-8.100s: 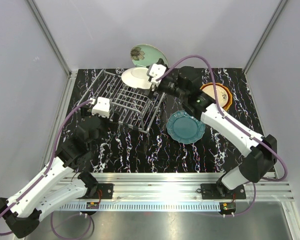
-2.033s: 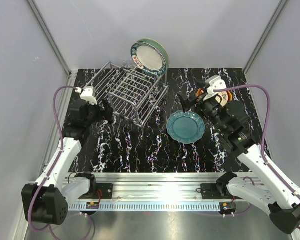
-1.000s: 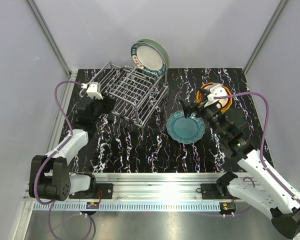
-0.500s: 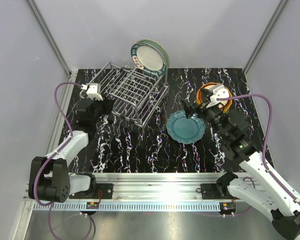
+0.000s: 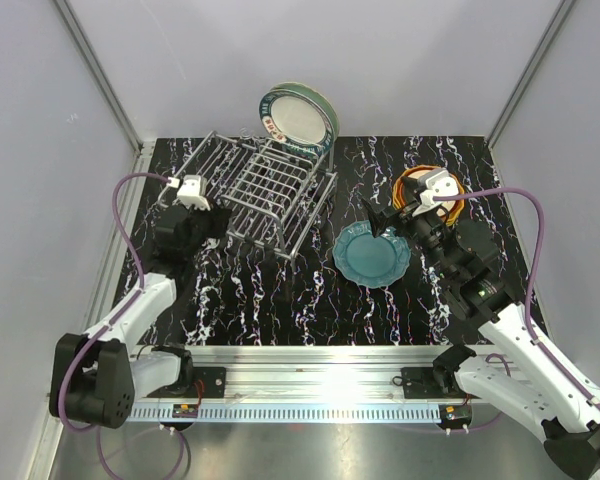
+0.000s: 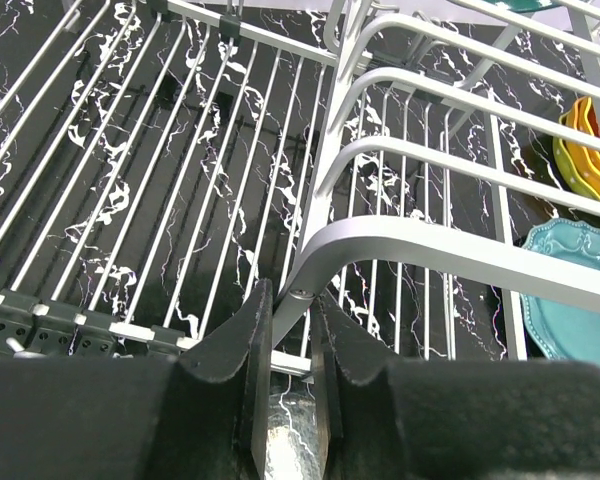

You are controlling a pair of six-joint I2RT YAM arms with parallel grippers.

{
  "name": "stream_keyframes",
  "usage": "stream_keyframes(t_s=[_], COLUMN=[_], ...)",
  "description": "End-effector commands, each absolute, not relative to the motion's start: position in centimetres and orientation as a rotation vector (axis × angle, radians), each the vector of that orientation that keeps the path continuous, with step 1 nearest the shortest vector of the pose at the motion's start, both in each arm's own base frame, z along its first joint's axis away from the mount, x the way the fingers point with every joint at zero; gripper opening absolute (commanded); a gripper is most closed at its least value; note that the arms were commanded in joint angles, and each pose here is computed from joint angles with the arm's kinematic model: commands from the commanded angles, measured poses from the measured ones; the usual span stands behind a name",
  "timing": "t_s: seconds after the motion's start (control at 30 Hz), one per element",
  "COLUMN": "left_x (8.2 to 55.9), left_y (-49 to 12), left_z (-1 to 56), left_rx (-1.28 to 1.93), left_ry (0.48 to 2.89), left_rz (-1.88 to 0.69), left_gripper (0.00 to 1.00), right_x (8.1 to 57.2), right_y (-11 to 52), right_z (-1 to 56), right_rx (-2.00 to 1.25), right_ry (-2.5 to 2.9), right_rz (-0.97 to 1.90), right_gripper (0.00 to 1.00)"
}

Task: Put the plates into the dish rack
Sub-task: Move the dish rack

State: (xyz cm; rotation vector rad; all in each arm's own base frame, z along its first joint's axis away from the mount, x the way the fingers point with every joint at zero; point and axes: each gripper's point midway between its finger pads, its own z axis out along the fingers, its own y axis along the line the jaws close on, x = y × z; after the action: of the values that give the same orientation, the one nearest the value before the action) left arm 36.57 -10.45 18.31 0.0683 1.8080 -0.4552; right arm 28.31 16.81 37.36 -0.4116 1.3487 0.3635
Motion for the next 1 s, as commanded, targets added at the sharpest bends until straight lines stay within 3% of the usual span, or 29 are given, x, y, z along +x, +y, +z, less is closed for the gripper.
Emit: stream_keyframes(t_s=[0.0, 0.97], left_x=[36.2, 31.9], left_y=[-10.8, -9.6], left_z=[20.1, 17.9], left_rx=[0.063, 0.015], left_ry=[1.764, 1.875], left_rz=[-0.467, -0.403], left_gripper=[0.07, 0.06], right_x=[28.1, 28.5], right_y=[16.6, 17.4], right_z=[38.2, 37.7], right_rx=[-0.391, -0.401], right_ry=[1.322, 1.330], right_rz=[0.372, 0.396], right_gripper=[0.96, 0.96])
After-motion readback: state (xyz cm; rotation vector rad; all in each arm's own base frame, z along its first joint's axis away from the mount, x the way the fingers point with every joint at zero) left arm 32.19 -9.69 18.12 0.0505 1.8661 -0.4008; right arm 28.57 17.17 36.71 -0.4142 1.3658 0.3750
